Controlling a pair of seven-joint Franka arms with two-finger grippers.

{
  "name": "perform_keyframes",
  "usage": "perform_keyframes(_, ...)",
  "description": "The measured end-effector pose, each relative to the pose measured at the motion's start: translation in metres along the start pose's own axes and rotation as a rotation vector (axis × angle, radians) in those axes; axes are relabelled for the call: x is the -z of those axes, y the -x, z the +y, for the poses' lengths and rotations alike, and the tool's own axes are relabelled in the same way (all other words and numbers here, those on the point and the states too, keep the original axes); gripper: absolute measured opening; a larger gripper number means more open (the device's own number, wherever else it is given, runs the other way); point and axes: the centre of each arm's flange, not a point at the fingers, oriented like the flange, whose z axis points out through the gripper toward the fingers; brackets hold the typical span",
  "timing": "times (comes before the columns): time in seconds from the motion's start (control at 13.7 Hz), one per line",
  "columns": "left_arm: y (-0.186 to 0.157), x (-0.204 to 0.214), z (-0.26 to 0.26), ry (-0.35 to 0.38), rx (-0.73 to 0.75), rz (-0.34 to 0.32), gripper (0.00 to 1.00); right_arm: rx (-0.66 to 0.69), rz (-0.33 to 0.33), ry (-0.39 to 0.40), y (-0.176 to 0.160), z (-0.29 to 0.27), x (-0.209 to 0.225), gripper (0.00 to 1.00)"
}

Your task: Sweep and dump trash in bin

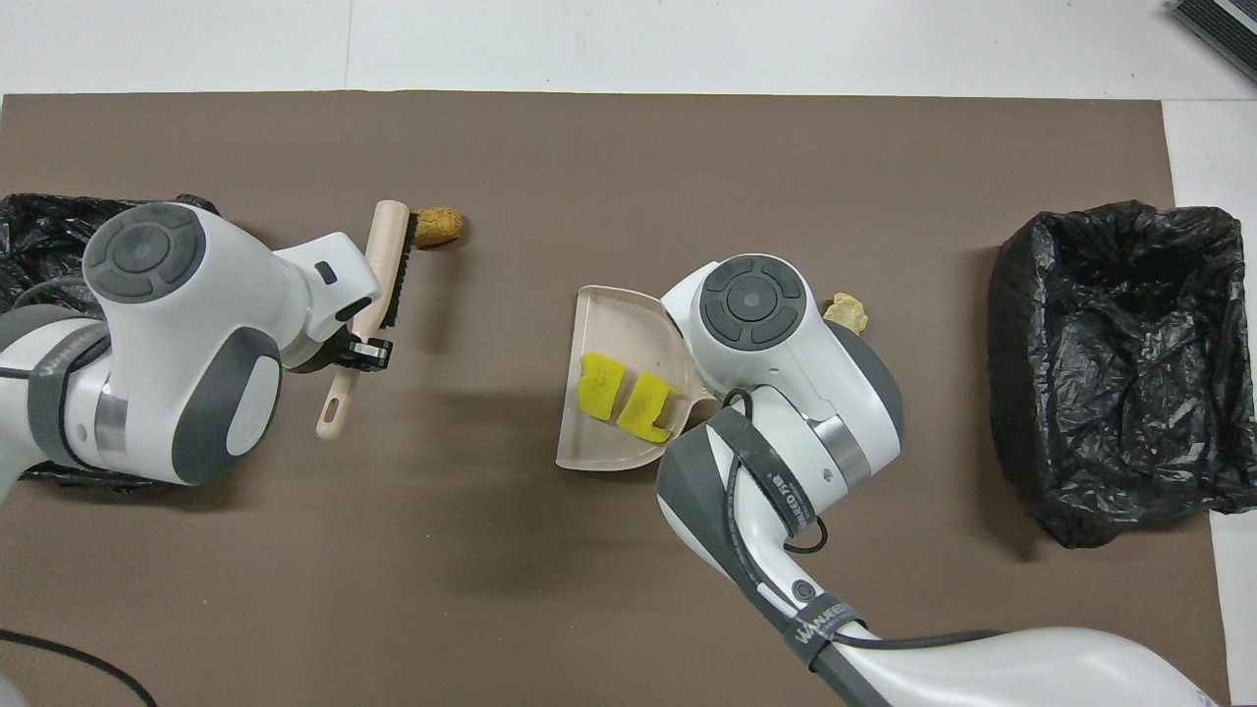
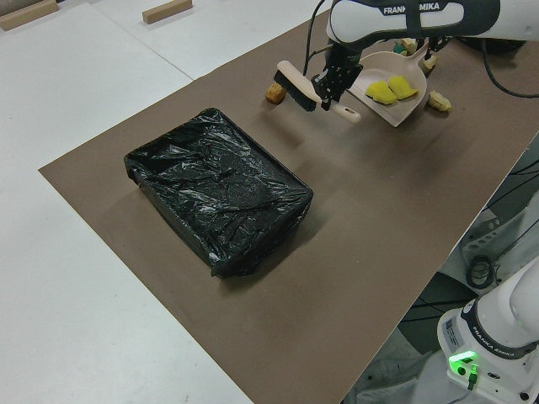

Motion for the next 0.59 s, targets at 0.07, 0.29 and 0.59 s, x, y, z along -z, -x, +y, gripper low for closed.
perform_keyframes(0.07, -0.008, -0.008, -0.016, -0.007, -0.004, -0.007, 0.25, 0.000, 0.000, 0.000, 0.000, 0.000, 0.000, 0.32)
perform_keyframes(0.29, -0.020, -0.035, -0.055, -0.003, -0.040, -0.043, 0.25, 0.000, 0.000, 0.000, 0.000, 0.000, 0.000, 0.32)
perform_keyframes(0.59, -0.023, -0.043, -0.045, 0.005, -0.137, -0.053, 0.25, 0.000, 0.000, 0.000, 0.000, 0.000, 0.000, 0.32)
